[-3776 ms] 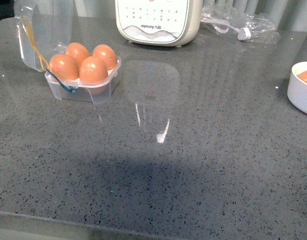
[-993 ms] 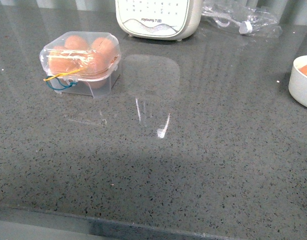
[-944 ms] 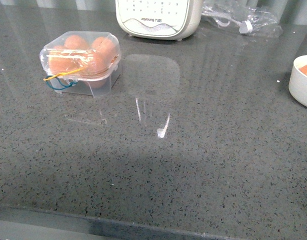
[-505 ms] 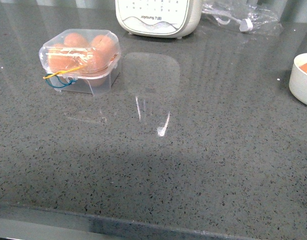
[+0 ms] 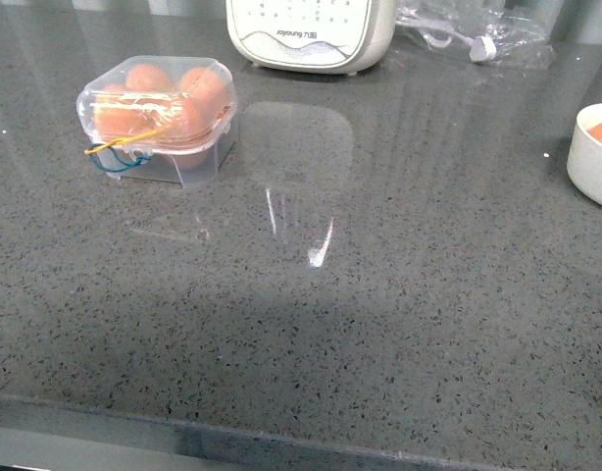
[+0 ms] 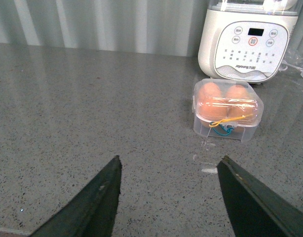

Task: Put egg into box

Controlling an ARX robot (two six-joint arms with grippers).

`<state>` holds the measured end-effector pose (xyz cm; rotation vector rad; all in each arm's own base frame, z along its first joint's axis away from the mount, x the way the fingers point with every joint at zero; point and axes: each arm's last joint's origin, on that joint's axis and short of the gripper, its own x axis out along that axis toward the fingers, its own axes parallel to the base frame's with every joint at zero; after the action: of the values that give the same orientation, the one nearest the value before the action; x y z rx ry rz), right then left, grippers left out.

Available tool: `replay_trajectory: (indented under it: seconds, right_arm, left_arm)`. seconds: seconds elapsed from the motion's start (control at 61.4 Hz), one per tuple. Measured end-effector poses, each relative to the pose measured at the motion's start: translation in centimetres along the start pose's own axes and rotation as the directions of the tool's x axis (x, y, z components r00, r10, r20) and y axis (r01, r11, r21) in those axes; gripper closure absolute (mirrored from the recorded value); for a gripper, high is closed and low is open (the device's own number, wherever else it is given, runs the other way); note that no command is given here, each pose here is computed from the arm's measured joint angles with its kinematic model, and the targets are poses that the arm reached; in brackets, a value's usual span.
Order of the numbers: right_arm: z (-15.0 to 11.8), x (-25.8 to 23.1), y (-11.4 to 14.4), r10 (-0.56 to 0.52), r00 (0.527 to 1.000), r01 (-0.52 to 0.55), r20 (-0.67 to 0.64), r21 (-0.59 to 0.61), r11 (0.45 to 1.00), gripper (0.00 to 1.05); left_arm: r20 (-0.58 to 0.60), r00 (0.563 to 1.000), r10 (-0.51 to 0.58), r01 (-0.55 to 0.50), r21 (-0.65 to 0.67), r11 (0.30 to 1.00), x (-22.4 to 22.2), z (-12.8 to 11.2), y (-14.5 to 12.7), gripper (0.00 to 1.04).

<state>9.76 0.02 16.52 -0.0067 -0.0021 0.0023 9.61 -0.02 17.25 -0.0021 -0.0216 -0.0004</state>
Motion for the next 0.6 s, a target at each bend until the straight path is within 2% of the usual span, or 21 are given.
replay_trajectory:
  seconds: [0.195,0.228,0.602]
  right_arm:
    - [0.0,0.0,0.0,0.0,1.0,0.0,0.0,0.0,1.0,0.07]
    - [0.0,0.0,0.0,0.0,1.0,0.0,0.0,0.0,1.0,0.07]
    - [0.0,0.0,0.0,0.0,1.0,0.0,0.0,0.0,1.0,0.07]
  left_arm:
    - [0.0,1.0,0.0,0.0,0.0,1.0,0.0,0.0,0.0,0.08]
    - [0.0,1.0,0.0,0.0,0.001,1.0,0.0,0.0,0.0,0.05]
    - [0.0,1.0,0.0,0.0,0.0,1.0,0.0,0.0,0.0,0.07]
